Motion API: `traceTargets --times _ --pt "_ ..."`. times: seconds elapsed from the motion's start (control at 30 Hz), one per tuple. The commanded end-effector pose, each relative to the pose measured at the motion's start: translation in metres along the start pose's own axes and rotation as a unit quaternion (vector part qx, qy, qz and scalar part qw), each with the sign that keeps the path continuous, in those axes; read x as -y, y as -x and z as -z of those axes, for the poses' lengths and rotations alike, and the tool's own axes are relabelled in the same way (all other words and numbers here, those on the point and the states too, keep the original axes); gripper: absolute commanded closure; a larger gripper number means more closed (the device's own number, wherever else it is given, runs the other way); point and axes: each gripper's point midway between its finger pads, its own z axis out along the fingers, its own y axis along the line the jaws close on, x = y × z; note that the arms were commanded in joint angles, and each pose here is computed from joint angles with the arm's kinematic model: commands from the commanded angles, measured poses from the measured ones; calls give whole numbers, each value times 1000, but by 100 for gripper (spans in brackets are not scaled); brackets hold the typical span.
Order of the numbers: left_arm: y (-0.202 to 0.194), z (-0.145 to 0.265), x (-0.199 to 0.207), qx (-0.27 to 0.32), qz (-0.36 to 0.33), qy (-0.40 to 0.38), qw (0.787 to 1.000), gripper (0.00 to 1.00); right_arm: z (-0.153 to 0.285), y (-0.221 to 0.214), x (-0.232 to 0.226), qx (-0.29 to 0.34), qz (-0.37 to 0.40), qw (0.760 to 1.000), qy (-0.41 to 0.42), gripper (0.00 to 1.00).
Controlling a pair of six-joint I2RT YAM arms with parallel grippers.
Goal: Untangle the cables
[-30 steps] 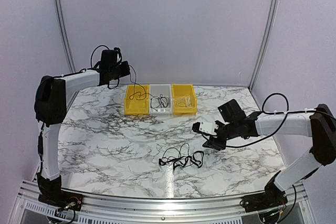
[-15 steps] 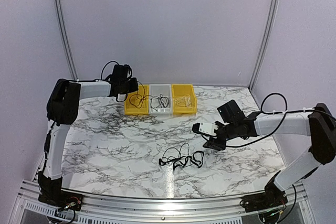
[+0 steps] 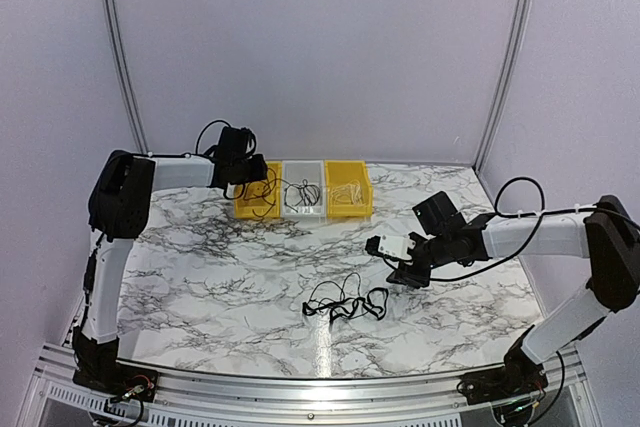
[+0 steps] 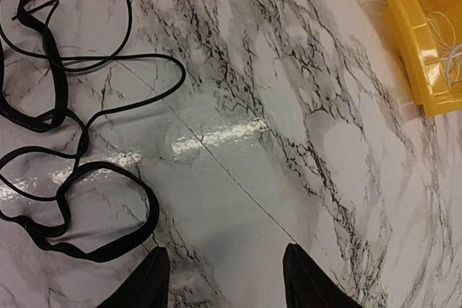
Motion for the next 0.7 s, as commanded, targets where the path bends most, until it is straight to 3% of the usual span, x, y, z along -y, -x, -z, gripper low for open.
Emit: traceTargets --times 0.0,0.17,0.37,0.67 --pt "36 31 -7 29 -11 27 999 54 3 5 7 3 0 1000 -6 46" --pt "55 52 -10 42 -11 33 998 46 6 8 7 8 0 1000 -4 46" --pt "61 80 10 43 -13 -23 999 47 11 18 7 28 -5 1000 1 46" --pt "5 136 39 14 -27 -101 994 48 21 36 16 57 -23 998 -9 47"
